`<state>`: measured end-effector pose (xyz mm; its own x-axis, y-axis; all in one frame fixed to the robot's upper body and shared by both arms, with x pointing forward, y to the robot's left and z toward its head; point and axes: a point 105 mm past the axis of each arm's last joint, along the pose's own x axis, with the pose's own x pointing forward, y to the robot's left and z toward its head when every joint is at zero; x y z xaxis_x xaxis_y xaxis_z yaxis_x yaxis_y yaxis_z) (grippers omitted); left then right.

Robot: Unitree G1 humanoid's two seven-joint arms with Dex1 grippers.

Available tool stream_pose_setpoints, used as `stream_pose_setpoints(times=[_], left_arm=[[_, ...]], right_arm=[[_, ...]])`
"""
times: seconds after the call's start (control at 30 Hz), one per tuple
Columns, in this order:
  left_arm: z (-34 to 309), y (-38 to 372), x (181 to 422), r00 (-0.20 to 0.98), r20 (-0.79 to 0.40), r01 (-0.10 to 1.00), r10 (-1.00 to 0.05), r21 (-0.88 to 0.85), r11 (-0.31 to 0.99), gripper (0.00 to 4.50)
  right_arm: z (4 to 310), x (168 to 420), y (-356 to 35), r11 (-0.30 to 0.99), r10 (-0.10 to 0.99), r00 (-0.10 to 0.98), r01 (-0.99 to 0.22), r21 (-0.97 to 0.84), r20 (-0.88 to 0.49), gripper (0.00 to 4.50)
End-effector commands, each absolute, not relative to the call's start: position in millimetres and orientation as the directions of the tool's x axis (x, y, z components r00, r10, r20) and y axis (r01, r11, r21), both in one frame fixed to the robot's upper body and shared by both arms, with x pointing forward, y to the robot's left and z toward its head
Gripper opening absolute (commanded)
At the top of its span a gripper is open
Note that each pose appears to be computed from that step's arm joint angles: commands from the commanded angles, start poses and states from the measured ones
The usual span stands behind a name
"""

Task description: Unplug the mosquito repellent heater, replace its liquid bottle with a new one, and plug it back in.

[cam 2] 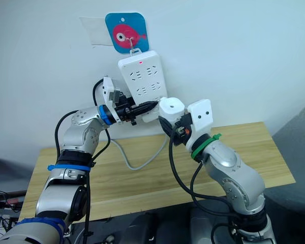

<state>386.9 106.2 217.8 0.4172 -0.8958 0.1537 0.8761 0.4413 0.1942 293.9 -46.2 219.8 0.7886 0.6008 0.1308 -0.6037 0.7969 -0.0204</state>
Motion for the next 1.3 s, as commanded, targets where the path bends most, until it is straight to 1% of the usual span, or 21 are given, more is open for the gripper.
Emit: stream_pose_setpoints(times=[0.03, 0.17, 0.3, 0.5, 0.53, 0.57, 0.6, 0.63, 0.67, 0.73, 0.77, 1.1, 1.3], left_arm=[[233, 110, 385, 0.415, 0.176, 0.860, -0.893, 0.246, 0.448, 3.28], [238, 116, 383, 0.419, 0.180, 0.861, -0.890, 0.233, 0.452, 3.28], [238, 126, 375, 0.412, 0.147, 0.872, -0.899, 0.223, 0.436, 3.28], [237, 129, 373, 0.415, 0.135, 0.873, -0.900, 0.217, 0.436, 3.28], [239, 128, 374, 0.416, 0.146, 0.871, -0.898, 0.221, 0.440, 2.99], [241, 127, 374, 0.415, 0.159, 0.870, -0.896, 0.219, 0.442, 2.90], [243, 124, 374, 0.410, 0.169, 0.872, -0.896, 0.217, 0.440, 2.67], [244, 123, 374, 0.406, 0.174, 0.873, -0.897, 0.216, 0.437, 2.40], [244, 122, 374, 0.406, 0.175, 0.873, -0.897, 0.215, 0.437, 2.00], [242, 122, 374, 0.411, 0.169, 0.870, -0.896, 0.223, 0.440, 1.41], [242, 123, 374, 0.414, 0.167, 0.869, -0.895, 0.223, 0.443, 1.33], [240, 123, 374, 0.418, 0.155, 0.868, -0.895, 0.222, 0.443, 1.33], [240, 122, 374, 0.414, 0.151, 0.871, -0.898, 0.222, 0.439, 1.33]], right_arm=[[236, 287, -47, 0.795, 0.601, 0.775, -0.606, -0.041, 0.198, 3.01], [236, 287, -47, 0.794, 0.601, 0.775, -0.606, -0.040, 0.196, 3.01], [234, 287, -46, 0.791, 0.606, 0.772, -0.610, -0.041, 0.191, 3.01], [234, 287, -46, 0.791, 0.606, 0.772, -0.611, -0.041, 0.191, 3.01], [232, 287, -45, 0.786, 0.612, 0.768, -0.617, -0.039, 0.187, 3.01], [231, 287, -44, 0.781, 0.618, 0.764, -0.623, -0.038, 0.183, 3.01], [230, 287, -42, 0.778, 0.623, 0.761, -0.628, -0.037, 0.180, 3.01], [230, 287, -42, 0.775, 0.626, 0.759, -0.630, -0.036, 0.179, 3.01], [230, 287, -41, 0.774, 0.627, 0.758, -0.632, -0.036, 0.179, 3.01], [230, 288, -40, 0.772, 0.630, 0.756, -0.635, -0.036, 0.178, 3.01], [230, 288, -40, 0.770, 0.632, 0.755, -0.637, -0.037, 0.177, 3.01], [227, 297, -35, 0.777, 0.626, 0.763, -0.627, -0.048, 0.161, 3.01], [231, 303, -34, 0.787, 0.613, 0.769, -0.614, -0.057, 0.179, 3.01]])
